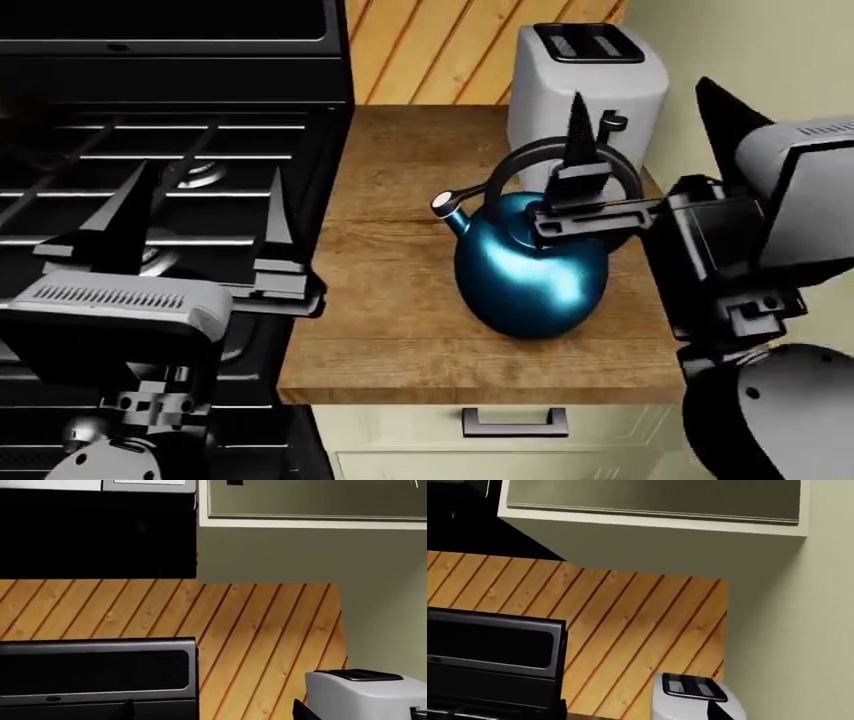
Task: Pick the kettle from the counter and place it on a stove burner. Then turn the burner on.
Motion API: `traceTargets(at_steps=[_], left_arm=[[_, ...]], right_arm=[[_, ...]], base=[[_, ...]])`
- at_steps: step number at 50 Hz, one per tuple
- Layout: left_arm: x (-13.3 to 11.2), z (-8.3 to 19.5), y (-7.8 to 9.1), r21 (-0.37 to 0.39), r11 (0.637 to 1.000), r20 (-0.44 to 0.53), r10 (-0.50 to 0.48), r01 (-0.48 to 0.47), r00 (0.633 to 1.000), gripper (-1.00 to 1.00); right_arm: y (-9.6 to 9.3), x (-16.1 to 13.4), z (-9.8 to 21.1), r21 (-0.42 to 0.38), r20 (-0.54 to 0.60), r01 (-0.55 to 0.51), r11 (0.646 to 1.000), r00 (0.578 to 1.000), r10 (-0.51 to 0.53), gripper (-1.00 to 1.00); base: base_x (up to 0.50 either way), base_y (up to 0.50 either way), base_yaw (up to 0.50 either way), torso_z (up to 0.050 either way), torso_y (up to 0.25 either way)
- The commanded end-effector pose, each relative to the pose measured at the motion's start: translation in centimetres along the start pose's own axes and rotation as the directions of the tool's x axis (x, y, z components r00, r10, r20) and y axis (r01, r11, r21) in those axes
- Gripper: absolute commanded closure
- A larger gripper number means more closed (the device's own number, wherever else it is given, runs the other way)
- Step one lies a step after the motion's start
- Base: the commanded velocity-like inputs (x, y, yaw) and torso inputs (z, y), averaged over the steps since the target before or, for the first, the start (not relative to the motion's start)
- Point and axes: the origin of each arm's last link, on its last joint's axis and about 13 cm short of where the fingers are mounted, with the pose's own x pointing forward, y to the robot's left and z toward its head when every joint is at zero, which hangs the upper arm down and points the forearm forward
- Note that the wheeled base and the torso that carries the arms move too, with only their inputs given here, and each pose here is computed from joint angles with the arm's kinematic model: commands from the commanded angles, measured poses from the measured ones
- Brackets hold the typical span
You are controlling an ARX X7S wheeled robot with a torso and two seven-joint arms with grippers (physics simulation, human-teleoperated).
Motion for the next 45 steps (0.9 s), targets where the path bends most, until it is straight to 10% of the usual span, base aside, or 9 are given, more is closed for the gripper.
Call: traceTargets(at_steps=[1, 4, 17, 34, 45], left_arm=[[0.1, 0.5, 0.3, -0.006, 1.0, 0.015, 0.006, -0.006, 1.0, -1.0], [0.1, 0.6, 0.3, -0.01, 1.0, 0.017, 0.008, -0.007, 1.0, -1.0], [0.2, 1.0, 0.7, -0.032, 0.999, 0.024, 0.016, -0.015, 1.0, -1.0], [1.8, -1.1, 2.0, -0.118, 0.993, -0.001, -0.001, 0.001, 1.0, -1.0], [2.1, -2.5, 2.1, -0.104, 0.995, -0.041, 0.005, -0.009, 0.999, -1.0]], right_arm=[[-2.7, 3.7, 8.9, -0.225, -0.099, 0.05, 0.973, 0.992, -0.073, -1.0], [-2.6, 3.0, 11.5, -0.262, -0.222, -0.209, 0.942, 0.963, 0.151, -1.0], [-5.3, 4.7, 17.0, -0.385, -0.509, -0.497, 0.777, 0.817, 0.271, -1.0], [-5.6, 10.0, 18.1, -0.25, -0.881, -0.766, 0.592, 0.434, 0.19, -1.0], [-5.6, 12.1, 15.9, -0.196, -0.91, -0.79, 0.581, 0.368, 0.192, -1.0]], base=[[0.0, 0.0, 0.0, 0.0, 0.0], [0.0, 0.0, 0.0, 0.0, 0.0], [0.0, 0.0, 0.0, 0.0, 0.0], [0.0, 0.0, 0.0, 0.0, 0.0], [0.0, 0.0, 0.0, 0.0, 0.0]])
